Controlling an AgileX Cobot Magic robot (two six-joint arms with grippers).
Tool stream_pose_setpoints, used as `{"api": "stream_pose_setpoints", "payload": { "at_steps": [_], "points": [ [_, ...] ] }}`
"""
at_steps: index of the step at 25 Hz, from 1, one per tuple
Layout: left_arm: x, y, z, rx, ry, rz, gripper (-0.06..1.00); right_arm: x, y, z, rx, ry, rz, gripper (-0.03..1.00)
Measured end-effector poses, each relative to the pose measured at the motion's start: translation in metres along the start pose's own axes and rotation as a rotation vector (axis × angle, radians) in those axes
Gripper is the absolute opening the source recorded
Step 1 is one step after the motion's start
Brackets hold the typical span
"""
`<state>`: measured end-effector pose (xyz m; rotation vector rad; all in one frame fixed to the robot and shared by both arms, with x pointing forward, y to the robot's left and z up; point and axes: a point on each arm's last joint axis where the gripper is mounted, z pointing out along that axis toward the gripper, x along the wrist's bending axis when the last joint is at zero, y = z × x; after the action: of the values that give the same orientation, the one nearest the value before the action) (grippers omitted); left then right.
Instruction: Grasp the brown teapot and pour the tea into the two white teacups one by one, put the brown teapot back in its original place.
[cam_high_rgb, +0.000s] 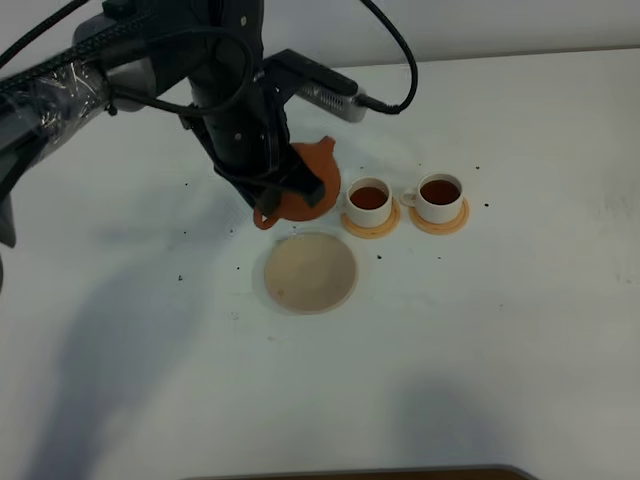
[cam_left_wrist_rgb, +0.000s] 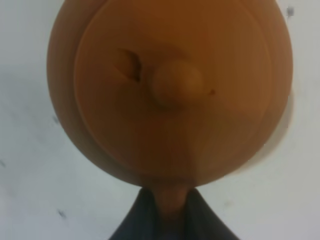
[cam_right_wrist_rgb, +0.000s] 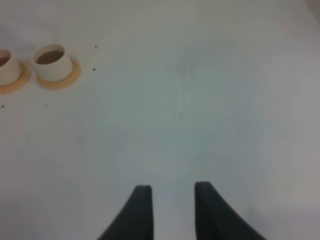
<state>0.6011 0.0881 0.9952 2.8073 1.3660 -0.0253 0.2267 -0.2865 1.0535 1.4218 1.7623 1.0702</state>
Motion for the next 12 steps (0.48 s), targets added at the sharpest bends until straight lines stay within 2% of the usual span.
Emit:
{"api": "stream_pose_setpoints", "payload": {
  "at_steps": [12],
  "points": [
    [-0.041,-0.027,0.041,0.176,-0.002,-0.018,0.14,0.0,0.0,0.0,0.0,0.0,0.0,0.24]
  ]
}}
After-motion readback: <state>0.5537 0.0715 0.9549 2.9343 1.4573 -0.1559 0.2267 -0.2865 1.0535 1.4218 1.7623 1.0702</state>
